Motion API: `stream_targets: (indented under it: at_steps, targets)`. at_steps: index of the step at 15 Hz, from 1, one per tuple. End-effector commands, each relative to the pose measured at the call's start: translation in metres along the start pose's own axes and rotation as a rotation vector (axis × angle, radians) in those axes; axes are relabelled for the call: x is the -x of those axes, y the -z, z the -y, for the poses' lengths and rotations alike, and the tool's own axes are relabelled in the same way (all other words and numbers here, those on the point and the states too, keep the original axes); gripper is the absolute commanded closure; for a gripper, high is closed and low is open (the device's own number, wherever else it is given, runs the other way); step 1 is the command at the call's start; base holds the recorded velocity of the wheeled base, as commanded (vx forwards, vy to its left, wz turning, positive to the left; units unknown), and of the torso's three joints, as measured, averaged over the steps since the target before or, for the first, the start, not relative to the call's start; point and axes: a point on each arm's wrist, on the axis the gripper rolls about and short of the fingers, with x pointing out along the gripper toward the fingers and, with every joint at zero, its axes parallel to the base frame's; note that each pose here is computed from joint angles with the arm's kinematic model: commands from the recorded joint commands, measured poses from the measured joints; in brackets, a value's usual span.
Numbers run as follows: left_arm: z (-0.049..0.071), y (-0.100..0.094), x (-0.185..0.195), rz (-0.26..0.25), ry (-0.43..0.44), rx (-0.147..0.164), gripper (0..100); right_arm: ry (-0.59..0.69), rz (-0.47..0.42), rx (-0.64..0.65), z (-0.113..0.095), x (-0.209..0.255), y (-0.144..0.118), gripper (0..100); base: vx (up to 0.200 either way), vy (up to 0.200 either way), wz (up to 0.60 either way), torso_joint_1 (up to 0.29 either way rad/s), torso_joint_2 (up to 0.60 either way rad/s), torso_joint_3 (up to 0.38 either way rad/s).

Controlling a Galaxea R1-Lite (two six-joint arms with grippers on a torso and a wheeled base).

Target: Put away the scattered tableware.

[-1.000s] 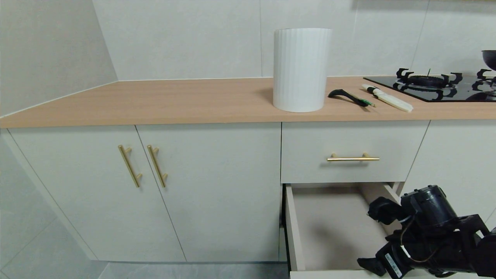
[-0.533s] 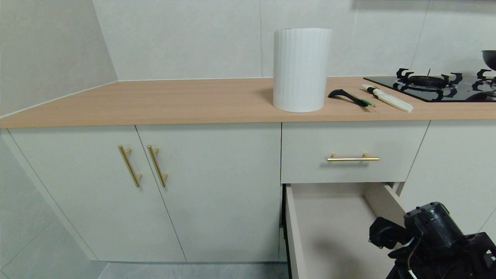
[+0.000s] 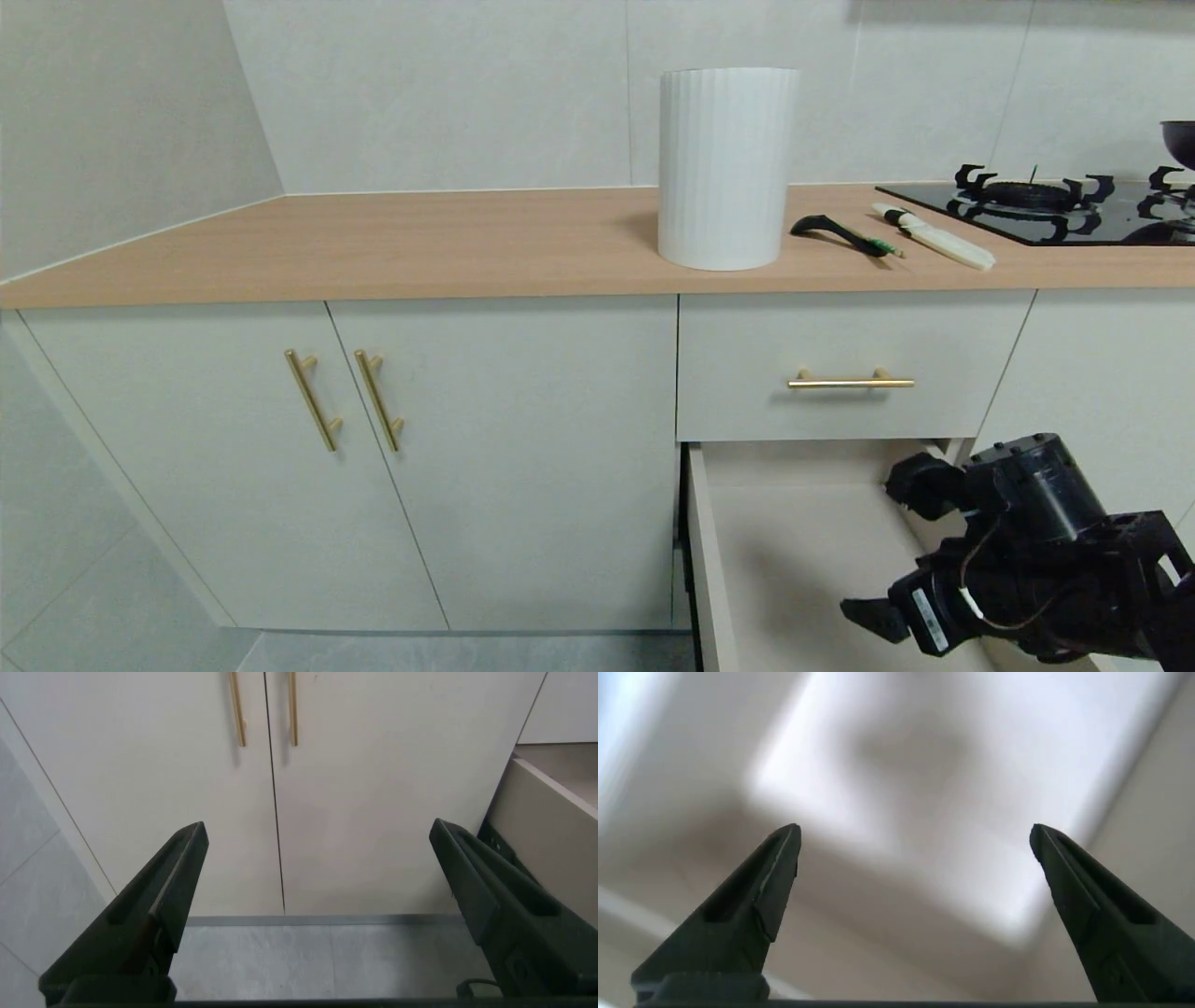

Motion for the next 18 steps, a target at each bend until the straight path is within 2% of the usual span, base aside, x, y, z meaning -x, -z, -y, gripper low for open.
stream_targets:
  at_steps: [1, 5, 10, 14, 18]
  targets:
    - [0.0, 0.0, 0.0, -0.001, 0.0, 0.0, 0, 0.018, 0.068, -0.044, 0.0074, 0.0048, -0.0159, 0, 0.0, 0.0, 0.0, 0.0, 0.0, 0.0]
    - [0.0, 0.0, 0.0, -0.001, 0.0, 0.0, 0, 0.032, 0.118, -0.066, 0.0134, 0.0091, -0.0216, 0, 0.0, 0.0, 0.0, 0.0, 0.0, 0.0]
    - [0.0, 0.0, 0.0, -0.001, 0.0, 0.0, 0, 0.041, 0.12, -0.064, 0.014, 0.0081, -0.0221, 0, 0.0, 0.0, 0.0, 0.0, 0.0, 0.0]
    - [0.0, 0.0, 0.0, -0.001, 0.0, 0.0, 0, 0.042, 0.122, -0.064, 0.014, 0.0085, -0.0223, 0, 0.0, 0.0, 0.0, 0.072, -0.22, -0.225]
    - [0.0, 0.0, 0.0, -0.001, 0.0, 0.0, 0, 0.042, 0.12, -0.064, 0.014, 0.0081, -0.0221, 0, 0.0, 0.0, 0.0, 0.13, -0.5, -0.309]
